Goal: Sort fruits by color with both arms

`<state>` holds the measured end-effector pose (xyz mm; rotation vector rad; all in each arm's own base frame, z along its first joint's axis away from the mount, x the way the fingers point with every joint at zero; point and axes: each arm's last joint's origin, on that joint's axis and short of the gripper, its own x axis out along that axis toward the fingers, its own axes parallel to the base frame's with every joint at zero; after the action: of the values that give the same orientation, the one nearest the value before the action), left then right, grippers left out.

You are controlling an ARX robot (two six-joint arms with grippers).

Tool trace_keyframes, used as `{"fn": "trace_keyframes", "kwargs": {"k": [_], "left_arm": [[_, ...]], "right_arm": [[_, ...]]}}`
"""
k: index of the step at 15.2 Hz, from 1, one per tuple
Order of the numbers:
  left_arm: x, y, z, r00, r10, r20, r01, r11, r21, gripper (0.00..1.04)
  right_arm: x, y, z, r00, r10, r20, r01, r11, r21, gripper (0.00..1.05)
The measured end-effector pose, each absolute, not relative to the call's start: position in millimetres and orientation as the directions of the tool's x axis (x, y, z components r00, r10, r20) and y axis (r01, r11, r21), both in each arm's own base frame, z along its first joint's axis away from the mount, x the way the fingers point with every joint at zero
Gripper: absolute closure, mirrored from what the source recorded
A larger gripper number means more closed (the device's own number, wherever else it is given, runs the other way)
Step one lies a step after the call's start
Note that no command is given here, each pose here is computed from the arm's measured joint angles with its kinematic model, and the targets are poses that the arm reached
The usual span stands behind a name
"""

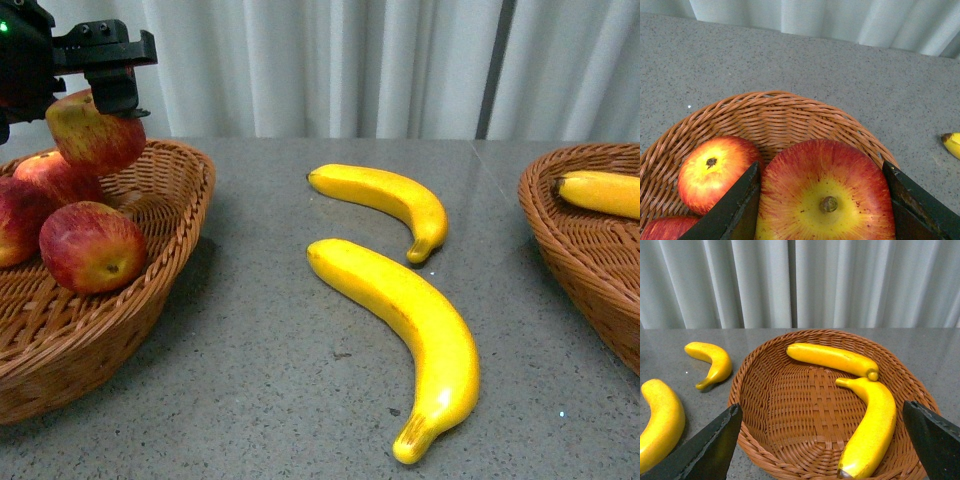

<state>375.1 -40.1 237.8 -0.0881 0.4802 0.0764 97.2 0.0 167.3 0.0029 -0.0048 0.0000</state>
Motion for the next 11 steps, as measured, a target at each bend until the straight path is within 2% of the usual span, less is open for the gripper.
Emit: {"fn": "trace_keyframes", "kwargs": {"k": [3,6,9,11], "left_arm": [[373,-41,241,0.887,0.045,-0.460,-0.088,0.993,-0.072,0.07],[353,-51,263,0.926,0.025,-0.377,-0.053,0.996,-0.065,0.07],[295,-61,297,0.971,-0.009,-0.239,-0.001,0.999,-0.043,0.07],[246,-55,296,0.977,0.028,-0.213,-0.028,1.000,0.000,0.07]], "right_arm": [[97,0,167,1.000,0.000,0.005,0.000,1.000,0.003,0.07],[97,0,167,1.000,0.000,0.005,0.000,1.000,0.003,0.07],[97,0,167,1.000,0.000,0.004,0.000,1.000,0.003,0.07],[97,0,167,1.000,0.000,0.005,0.000,1.000,0.003,0.07]]}}
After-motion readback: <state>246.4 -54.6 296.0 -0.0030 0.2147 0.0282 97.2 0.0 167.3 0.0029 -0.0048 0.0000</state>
